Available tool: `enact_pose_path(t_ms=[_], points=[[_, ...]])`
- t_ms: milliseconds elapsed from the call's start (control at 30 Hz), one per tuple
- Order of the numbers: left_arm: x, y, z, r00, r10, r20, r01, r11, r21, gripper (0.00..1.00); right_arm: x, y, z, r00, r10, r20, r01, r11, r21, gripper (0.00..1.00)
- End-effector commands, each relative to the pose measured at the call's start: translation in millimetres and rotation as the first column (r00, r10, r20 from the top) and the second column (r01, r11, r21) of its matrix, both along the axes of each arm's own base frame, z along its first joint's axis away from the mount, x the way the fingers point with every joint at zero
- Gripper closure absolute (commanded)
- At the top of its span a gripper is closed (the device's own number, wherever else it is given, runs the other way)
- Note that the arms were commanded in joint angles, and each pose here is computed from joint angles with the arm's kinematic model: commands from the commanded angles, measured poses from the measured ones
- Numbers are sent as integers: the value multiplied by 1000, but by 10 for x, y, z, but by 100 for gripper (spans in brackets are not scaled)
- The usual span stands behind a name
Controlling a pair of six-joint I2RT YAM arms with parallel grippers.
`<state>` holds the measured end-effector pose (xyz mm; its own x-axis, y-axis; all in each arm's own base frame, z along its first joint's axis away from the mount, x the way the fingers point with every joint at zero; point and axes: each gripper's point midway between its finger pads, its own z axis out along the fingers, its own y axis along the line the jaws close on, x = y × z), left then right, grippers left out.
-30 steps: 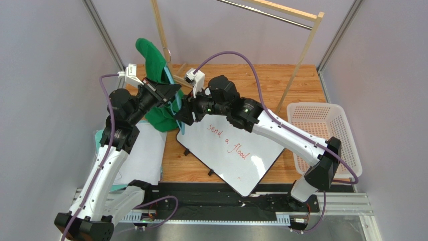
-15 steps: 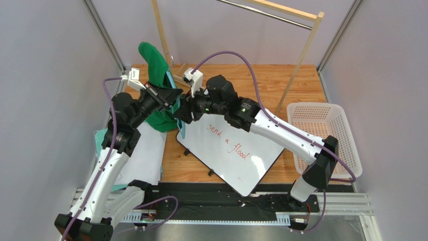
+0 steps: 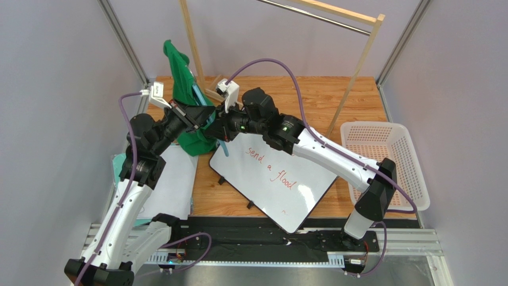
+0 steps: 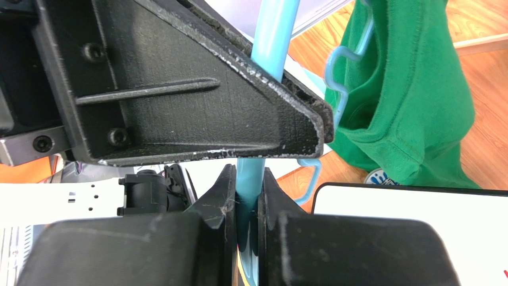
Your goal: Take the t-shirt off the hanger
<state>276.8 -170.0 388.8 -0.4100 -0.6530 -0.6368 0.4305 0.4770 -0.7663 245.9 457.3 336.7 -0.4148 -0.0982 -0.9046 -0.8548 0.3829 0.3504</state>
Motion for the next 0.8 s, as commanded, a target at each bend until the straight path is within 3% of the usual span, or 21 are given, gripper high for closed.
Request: enact_pose_path(t_ms=[0,233,500,767], points=[[-98,164,125,996,81,33,-83,992,97,87,81,-16,352,991,-59,124,48,995,89,100],[-268,419,-30,981,178,74,-190,959,210,56,128,-74,374,994,-83,64,75,990,117,100],[-323,780,-239,936,345,62,-347,889,298,53,8,-160,426,999,-5,-46,12,985,172,100],[-107,707,-127,961,257,101,-273,824,497,53,-199,-383,619,961,174,-215,-114,957,266,100]])
